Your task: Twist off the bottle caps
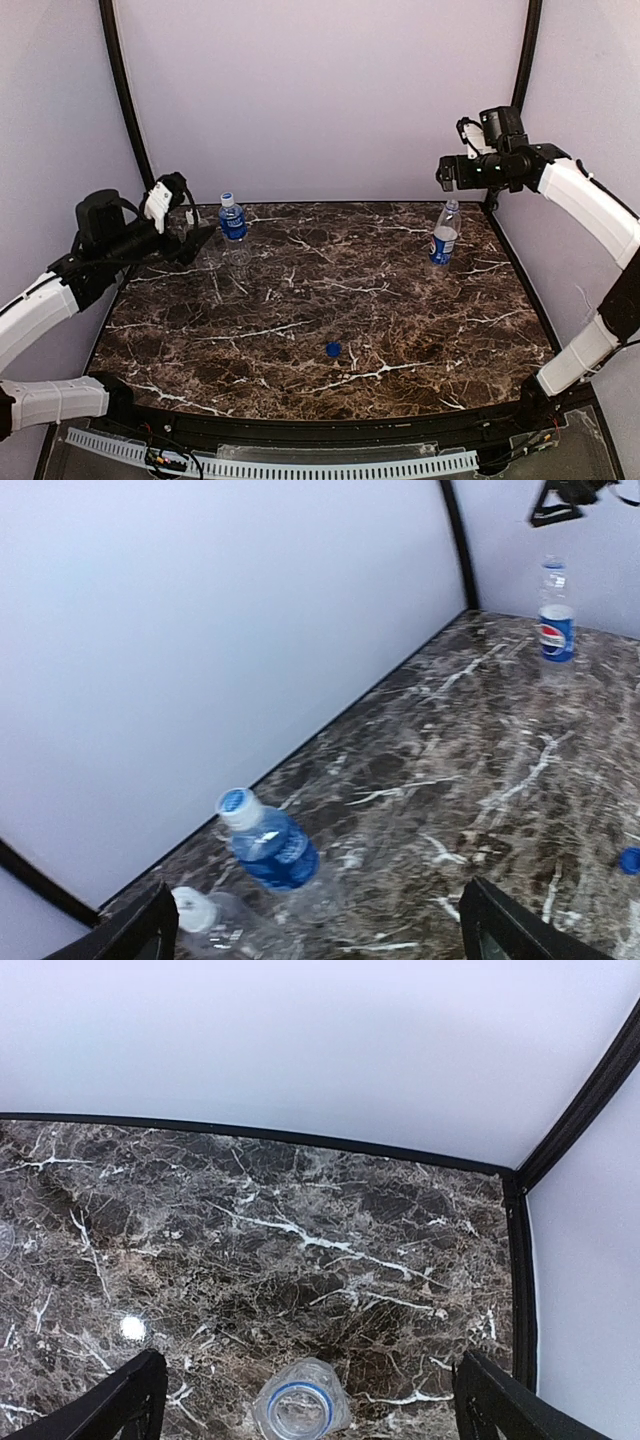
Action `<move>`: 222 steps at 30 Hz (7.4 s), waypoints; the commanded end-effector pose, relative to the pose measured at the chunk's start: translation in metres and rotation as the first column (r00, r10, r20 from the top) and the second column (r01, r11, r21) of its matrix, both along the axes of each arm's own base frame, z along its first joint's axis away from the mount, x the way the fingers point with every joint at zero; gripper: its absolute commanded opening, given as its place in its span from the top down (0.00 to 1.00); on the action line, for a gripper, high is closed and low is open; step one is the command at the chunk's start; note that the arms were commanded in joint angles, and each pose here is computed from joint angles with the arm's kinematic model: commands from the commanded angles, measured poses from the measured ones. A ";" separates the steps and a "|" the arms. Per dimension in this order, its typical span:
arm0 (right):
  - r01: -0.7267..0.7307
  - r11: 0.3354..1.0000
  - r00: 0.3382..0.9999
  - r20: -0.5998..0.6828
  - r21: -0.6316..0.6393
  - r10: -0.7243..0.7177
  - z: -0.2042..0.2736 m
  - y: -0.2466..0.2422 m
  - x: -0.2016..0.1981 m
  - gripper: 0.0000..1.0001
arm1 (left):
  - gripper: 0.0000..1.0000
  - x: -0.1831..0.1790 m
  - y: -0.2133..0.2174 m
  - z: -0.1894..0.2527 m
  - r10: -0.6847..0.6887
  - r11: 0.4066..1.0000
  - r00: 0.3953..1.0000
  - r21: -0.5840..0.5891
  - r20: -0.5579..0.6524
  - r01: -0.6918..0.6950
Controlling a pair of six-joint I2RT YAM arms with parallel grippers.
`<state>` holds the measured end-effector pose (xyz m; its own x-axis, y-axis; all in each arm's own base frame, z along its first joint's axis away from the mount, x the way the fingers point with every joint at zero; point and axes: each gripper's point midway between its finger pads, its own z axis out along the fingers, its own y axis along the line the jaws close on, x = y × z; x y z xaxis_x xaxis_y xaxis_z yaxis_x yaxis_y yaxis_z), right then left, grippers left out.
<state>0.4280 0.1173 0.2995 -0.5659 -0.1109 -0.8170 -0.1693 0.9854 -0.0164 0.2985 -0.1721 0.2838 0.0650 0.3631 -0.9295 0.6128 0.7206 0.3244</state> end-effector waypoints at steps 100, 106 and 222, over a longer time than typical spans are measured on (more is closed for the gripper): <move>-0.989 0.103 0.044 0.461 -0.103 0.886 0.014 0.376 -0.206 0.19 | 0.99 -0.090 -0.106 0.130 -0.525 0.780 0.697 0.052 -0.488 0.624; -0.985 0.130 0.062 0.467 -0.113 0.882 0.016 0.372 -0.203 0.33 | 0.99 -0.088 -0.106 0.133 -0.520 0.790 0.704 0.042 -0.483 0.612; -0.975 0.217 0.205 0.536 0.042 0.819 0.114 0.378 -0.229 1.00 | 0.06 -0.050 -0.080 -0.018 -0.261 0.965 0.965 0.025 0.004 0.260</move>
